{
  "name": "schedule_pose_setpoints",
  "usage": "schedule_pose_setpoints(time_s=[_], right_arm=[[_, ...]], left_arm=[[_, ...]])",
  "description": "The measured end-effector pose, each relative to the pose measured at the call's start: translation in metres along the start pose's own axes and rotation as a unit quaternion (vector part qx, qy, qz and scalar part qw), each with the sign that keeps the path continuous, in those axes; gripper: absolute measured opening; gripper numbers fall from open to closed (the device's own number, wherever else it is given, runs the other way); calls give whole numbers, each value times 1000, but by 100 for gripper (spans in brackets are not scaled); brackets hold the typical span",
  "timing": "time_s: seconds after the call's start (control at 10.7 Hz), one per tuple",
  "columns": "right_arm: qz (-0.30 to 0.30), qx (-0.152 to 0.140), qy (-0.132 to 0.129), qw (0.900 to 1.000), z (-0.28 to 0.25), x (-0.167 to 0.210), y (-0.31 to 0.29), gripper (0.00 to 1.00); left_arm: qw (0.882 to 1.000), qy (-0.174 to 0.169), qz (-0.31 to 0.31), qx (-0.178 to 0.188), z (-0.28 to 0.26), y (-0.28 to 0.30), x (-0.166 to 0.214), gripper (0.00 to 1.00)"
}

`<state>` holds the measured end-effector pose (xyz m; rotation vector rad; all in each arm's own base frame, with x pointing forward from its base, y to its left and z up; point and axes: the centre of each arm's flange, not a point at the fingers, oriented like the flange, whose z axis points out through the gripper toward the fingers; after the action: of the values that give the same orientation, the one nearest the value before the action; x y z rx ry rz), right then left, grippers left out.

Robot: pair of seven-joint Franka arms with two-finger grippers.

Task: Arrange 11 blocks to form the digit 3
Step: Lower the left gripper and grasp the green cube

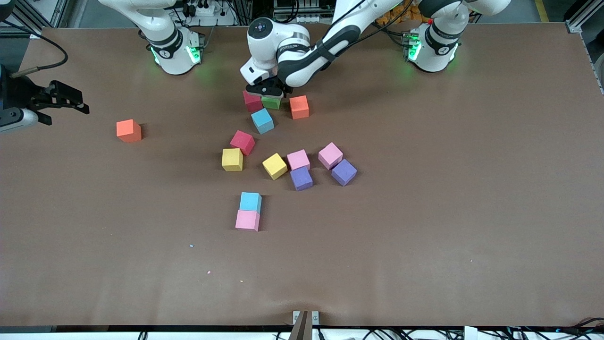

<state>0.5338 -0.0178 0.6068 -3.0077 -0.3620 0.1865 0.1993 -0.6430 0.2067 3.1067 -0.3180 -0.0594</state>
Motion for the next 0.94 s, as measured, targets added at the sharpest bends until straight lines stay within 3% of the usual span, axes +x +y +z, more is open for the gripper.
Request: schedule_pose_setpoints(time_s=[0.66,0.75,0.94], right_arm=[[0,0,0,1000,0,0,0,100],[0,0,0,1000,0,0,0,100],[0,0,0,1000,0,0,0,100]], left_arm=[[1000,15,12,-1,7,3,13,99],[1000,16,12,-1,7,3,14,92],[1000,17,12,-1,7,3,15,62]])
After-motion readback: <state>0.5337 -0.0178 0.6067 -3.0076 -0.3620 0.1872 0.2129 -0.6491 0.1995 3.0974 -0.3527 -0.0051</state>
